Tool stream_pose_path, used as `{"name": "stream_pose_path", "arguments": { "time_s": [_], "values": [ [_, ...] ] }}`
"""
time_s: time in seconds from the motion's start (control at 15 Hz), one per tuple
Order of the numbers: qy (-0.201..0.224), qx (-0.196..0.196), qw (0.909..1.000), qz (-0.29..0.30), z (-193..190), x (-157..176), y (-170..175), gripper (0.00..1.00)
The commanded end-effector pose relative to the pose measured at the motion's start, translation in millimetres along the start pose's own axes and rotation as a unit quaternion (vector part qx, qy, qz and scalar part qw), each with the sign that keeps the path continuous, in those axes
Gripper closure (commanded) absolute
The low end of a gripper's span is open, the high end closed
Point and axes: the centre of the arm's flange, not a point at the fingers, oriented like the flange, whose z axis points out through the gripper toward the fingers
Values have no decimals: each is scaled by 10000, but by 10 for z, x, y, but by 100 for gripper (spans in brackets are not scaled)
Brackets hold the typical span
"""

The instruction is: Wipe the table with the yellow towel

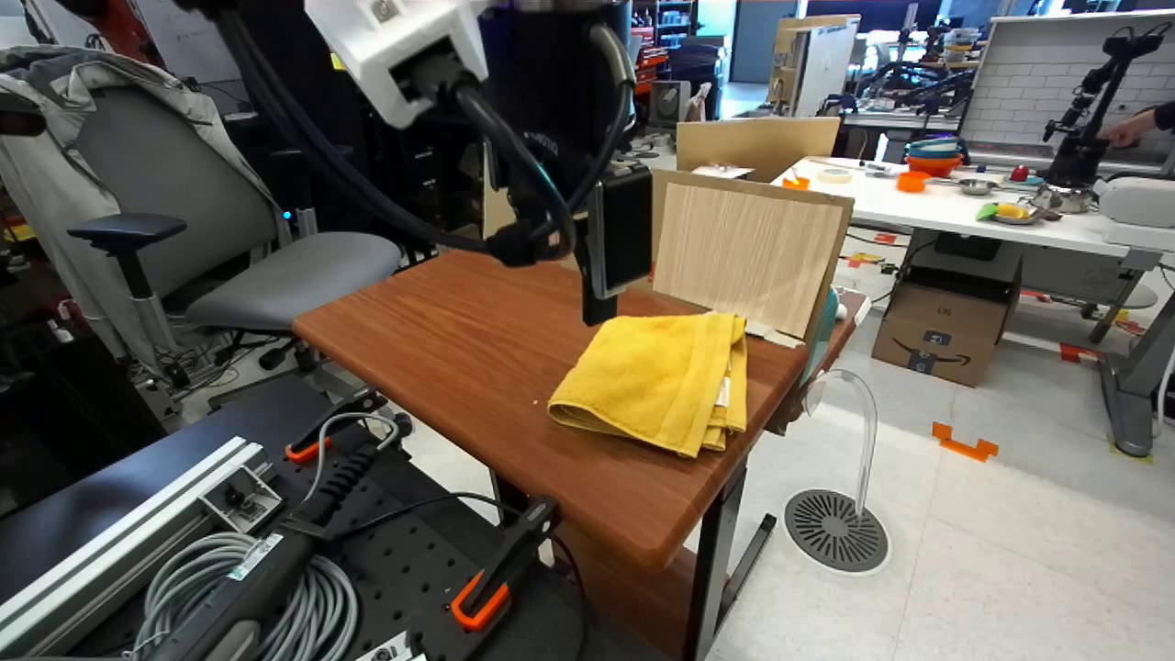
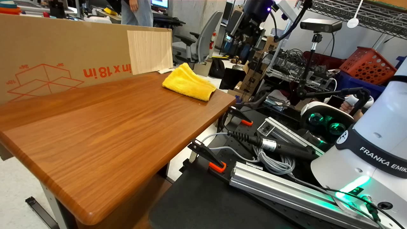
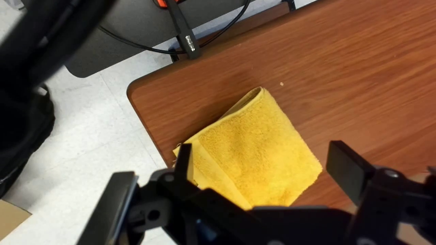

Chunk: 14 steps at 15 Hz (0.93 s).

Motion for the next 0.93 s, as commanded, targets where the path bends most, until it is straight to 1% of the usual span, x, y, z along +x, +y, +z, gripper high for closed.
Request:
{"name": "stream_pose_path", "arguments": {
  "time_s": [0.0,0.27,0.47,0.6,0.87],
  "values": [
    [154,-2,9998,109,45,69,-82,0],
    [532,-96,9963,664,429,385,-152,0],
    [588,-200,9927,1036,794,626,-170,0],
    [468,-250,9903,1284,1055,779,-173,0],
    [-56,-335,9872,1557,1536,1077,-130,0]
  ]
}}
